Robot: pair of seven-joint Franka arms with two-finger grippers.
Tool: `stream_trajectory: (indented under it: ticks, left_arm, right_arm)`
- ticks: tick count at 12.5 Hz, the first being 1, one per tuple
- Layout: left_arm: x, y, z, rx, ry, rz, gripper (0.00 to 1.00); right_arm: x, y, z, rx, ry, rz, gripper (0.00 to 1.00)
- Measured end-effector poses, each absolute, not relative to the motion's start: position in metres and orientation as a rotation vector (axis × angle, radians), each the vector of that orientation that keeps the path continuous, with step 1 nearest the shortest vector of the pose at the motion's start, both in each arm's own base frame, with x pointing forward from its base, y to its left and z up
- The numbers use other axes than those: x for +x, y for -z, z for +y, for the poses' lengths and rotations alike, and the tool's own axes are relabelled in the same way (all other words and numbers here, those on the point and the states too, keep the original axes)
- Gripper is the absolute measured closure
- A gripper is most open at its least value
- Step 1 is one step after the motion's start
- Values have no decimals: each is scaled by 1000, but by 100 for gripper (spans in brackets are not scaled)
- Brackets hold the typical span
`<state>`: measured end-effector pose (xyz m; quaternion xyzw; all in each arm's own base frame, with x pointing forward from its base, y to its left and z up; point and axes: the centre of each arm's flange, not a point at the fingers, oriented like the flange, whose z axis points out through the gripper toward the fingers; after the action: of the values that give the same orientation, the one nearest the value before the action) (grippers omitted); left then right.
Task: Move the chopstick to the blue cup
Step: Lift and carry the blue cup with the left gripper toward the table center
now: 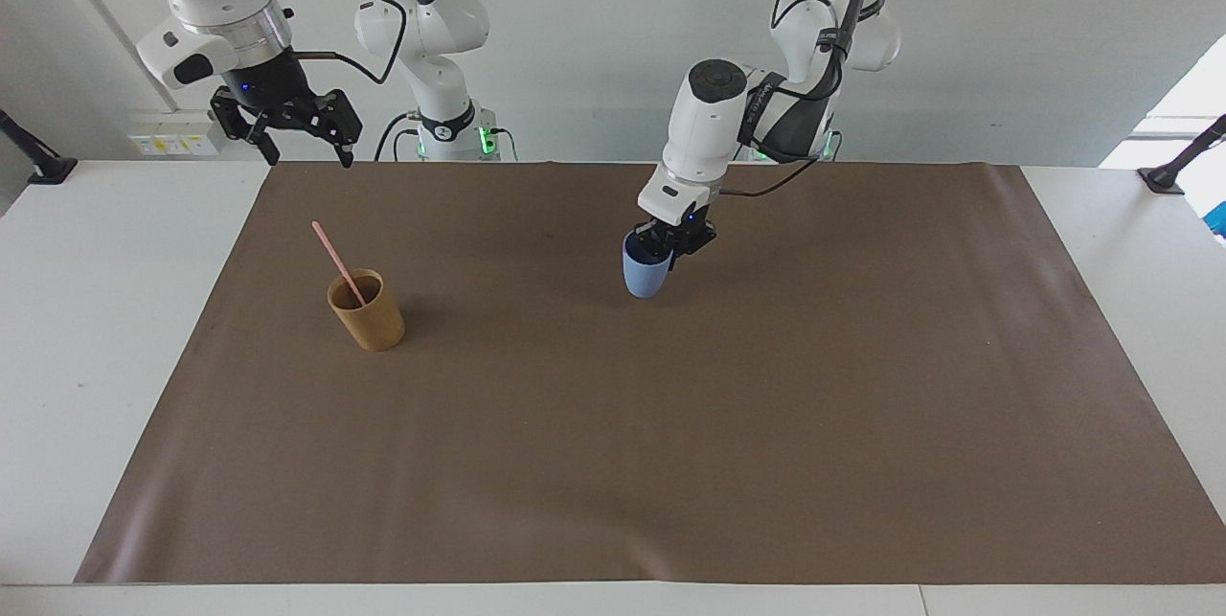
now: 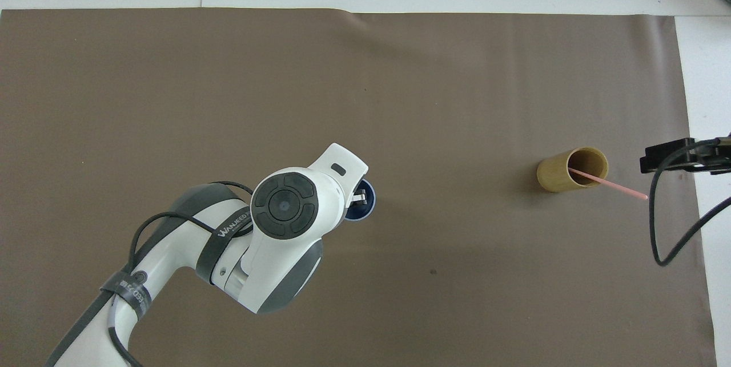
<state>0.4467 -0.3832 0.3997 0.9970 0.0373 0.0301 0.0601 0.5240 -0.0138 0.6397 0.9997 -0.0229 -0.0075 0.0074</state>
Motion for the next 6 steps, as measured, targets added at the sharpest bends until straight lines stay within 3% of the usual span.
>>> stream_trajectory:
  ticks: [6]
  left_arm:
    - [410, -371, -427, 3028, -20, 78, 96]
  right_arm:
    - [523, -635, -14, 3127, 48, 79, 0]
